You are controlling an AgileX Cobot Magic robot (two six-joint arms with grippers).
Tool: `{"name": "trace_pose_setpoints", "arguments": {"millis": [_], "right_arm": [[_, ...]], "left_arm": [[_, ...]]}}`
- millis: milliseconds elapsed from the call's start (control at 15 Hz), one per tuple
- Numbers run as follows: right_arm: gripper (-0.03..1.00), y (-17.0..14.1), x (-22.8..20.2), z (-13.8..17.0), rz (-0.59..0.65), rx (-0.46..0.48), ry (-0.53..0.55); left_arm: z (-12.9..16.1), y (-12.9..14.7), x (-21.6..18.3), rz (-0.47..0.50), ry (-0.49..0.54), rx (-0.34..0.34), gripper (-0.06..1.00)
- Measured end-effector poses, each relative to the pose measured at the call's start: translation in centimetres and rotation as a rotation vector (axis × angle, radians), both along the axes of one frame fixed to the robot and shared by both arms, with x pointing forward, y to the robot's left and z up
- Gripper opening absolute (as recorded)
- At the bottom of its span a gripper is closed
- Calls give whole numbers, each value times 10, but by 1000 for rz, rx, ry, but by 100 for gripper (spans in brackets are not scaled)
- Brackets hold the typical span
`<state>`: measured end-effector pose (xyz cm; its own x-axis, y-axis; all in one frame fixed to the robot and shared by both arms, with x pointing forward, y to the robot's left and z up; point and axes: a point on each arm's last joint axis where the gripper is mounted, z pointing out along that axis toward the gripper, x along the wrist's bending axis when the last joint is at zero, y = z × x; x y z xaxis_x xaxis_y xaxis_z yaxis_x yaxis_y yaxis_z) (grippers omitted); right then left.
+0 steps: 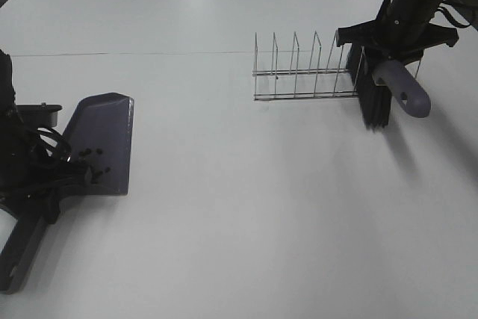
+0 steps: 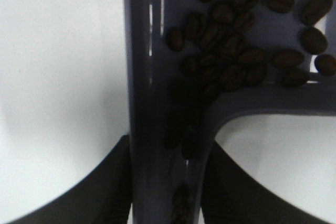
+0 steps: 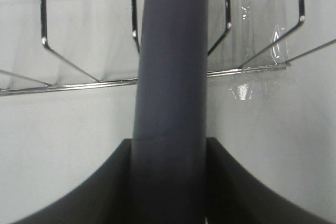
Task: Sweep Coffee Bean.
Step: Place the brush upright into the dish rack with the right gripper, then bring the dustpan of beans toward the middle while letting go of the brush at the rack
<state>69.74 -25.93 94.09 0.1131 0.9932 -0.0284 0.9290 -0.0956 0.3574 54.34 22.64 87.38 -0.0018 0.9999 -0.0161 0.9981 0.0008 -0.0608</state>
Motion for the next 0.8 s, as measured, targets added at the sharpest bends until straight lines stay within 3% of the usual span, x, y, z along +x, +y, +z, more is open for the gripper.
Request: {"name": "trace_pose_setpoints", "arguments": {"millis": [533,667,800], "right_arm": [[34,0,-3,1,34,-12,25],[57,0,-3,2,63,-19,27],[70,0,-3,6,68,-20,18]], "left_arm": [[0,0,2,0,-18,-4,33],[0,0,2,0,-18,-4,33],[0,0,2,1,-19,-5,33]]}}
